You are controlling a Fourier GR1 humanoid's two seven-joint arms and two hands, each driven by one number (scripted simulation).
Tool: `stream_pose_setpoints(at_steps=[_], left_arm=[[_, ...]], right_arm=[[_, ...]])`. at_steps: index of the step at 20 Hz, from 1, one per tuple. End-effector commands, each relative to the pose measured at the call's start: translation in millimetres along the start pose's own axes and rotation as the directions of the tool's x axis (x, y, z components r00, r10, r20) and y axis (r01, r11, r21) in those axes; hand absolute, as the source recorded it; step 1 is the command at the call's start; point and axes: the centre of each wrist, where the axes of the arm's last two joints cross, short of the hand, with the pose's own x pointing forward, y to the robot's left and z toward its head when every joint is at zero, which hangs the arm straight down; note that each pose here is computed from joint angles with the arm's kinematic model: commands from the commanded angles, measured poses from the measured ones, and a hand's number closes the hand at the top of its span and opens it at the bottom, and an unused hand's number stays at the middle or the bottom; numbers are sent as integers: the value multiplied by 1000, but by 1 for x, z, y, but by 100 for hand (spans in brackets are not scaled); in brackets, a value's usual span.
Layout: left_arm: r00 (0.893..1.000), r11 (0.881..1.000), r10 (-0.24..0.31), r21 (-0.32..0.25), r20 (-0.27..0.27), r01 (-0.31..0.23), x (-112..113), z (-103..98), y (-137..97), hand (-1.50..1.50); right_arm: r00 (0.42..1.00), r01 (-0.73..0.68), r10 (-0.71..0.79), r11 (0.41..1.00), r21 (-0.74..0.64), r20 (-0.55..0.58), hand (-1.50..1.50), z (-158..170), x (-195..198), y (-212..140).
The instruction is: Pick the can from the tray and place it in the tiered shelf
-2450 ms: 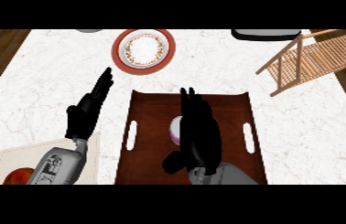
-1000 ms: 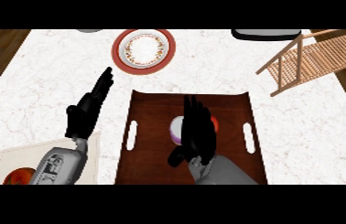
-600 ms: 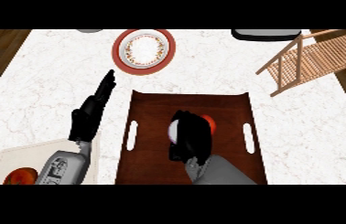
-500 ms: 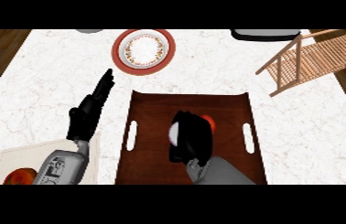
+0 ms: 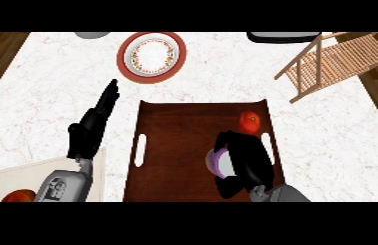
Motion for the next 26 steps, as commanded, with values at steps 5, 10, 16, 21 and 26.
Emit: stream_pose_setpoints(at_steps=[5,10,16,21,26], left_arm=[[1000,1000,16,15,-8,-16,3,7,4,0],[1000,999,18,39,-20,-17,-1,12,0,0],[1000,1000,6,21,-16,-5,-4,12,3,0],[1000,1000,9,19,-7,-9,-7,10,4,0],[1000,1000,-11,-7,16,11,4,2,-13,0]], right_arm=[[943,122,-130,992,45,308,150,55,-94,-56],[835,419,-372,907,-30,404,150,73,-118,-92],[785,522,-408,841,-144,466,150,101,-163,-169],[831,506,-370,812,-290,415,150,136,-190,-211],[844,521,-365,732,-440,392,150,146,-207,-262]])
